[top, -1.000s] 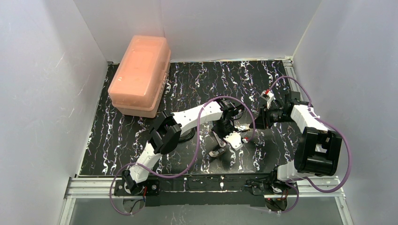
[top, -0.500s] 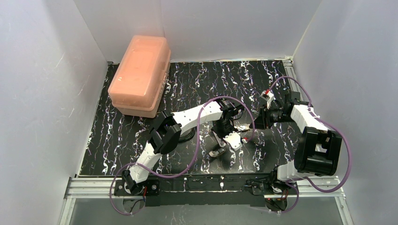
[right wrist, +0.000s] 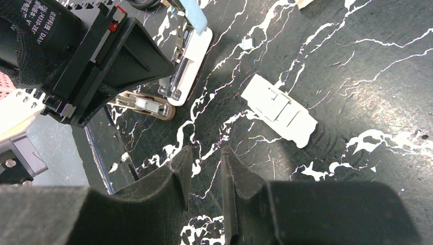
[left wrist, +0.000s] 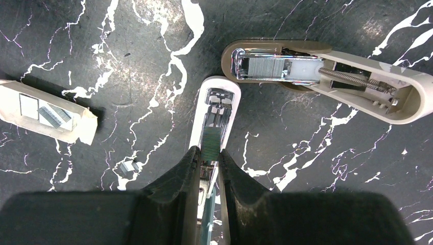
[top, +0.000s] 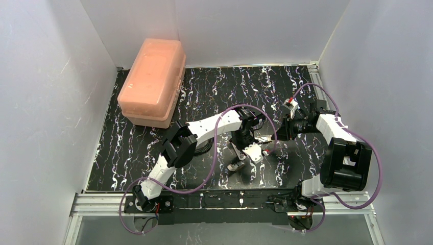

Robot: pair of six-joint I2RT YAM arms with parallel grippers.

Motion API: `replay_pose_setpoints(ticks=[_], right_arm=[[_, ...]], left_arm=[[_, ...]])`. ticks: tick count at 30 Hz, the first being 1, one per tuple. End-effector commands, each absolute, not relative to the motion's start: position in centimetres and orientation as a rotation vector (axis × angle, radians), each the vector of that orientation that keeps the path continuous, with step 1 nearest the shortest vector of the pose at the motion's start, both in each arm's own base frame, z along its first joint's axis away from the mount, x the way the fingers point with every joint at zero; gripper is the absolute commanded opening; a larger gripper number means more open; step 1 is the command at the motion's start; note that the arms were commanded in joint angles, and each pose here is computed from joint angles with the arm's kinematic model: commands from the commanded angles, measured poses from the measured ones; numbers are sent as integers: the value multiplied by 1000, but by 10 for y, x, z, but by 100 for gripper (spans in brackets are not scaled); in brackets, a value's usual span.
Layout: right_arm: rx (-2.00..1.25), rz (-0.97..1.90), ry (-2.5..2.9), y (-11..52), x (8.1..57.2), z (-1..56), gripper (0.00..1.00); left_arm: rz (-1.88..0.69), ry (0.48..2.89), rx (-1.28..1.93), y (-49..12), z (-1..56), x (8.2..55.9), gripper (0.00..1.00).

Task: Load the staples into the stapler
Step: Install the staple into the stapler.

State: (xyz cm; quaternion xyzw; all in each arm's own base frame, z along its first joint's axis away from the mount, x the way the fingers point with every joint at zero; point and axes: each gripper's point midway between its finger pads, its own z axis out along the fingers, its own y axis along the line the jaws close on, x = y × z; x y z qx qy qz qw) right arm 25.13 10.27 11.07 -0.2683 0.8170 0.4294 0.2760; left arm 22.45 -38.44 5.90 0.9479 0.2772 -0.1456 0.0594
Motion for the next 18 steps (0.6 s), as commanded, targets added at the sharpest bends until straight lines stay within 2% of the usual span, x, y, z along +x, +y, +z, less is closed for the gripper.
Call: replay_pose_setpoints(ticks=[1, 18], right_arm=[[-736, 1155, 2157, 103, 258, 122, 35], [-738, 1155, 2157, 103, 258, 122, 35]], left_arm=[[-434, 806, 2835, -377, 92, 223, 0], [-466, 789, 2842, -374, 90, 217, 0]])
